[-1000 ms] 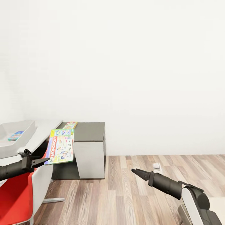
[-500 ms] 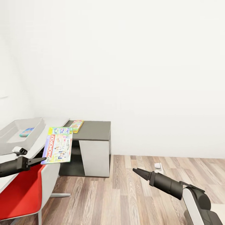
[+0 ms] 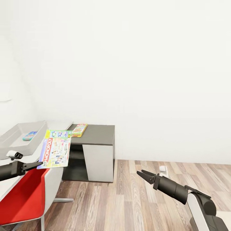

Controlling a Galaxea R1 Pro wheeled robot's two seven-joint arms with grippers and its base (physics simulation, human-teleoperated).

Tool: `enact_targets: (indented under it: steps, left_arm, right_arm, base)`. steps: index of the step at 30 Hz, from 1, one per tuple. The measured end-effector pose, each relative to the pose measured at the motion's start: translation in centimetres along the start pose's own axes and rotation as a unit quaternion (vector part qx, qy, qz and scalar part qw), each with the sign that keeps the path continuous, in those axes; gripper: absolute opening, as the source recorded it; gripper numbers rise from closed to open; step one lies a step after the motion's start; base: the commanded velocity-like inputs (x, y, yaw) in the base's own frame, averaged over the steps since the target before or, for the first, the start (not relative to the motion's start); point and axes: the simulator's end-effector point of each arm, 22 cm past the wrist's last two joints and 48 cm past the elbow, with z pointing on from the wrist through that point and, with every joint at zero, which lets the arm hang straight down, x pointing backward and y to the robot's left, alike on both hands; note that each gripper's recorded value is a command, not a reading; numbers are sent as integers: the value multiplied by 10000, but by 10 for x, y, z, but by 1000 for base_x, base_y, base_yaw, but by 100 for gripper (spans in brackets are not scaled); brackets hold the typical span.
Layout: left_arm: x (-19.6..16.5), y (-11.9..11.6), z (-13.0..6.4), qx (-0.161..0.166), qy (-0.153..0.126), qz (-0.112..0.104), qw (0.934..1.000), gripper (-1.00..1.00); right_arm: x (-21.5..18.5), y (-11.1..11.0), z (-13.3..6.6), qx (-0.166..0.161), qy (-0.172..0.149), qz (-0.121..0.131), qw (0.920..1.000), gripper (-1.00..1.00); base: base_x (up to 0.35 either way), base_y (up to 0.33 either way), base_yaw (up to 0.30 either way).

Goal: Put all the toys in the child's room - the three board games (two on the bed and one on the table), the two jigsaw puzzles on the table, and the tennis ball on the table - inside the toy box on the table in the child's room.

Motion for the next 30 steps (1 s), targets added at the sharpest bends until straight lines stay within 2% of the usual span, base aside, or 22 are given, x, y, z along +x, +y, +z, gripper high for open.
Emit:
enact_targets:
  steps: [7, 15, 30]
  left_arm:
    - [-1, -3, -2, 2, -12, 30, 10000, -100]
    - [-2, -5, -2, 15, -29, 65, 10000, -100]
    - [-2, -5, -2, 11, -26, 67, 10000, -100]
  right_arm:
    - [-2, 3, 0, -15, -18, -39, 10000, 100]
    - [-3, 6, 0, -26, -23, -65, 10000, 100]
    - [-5, 7, -2, -59, -47, -76, 9999, 100]
  base:
    - [55, 0, 228]
    - [277, 41, 233]
    - [296, 167, 18]
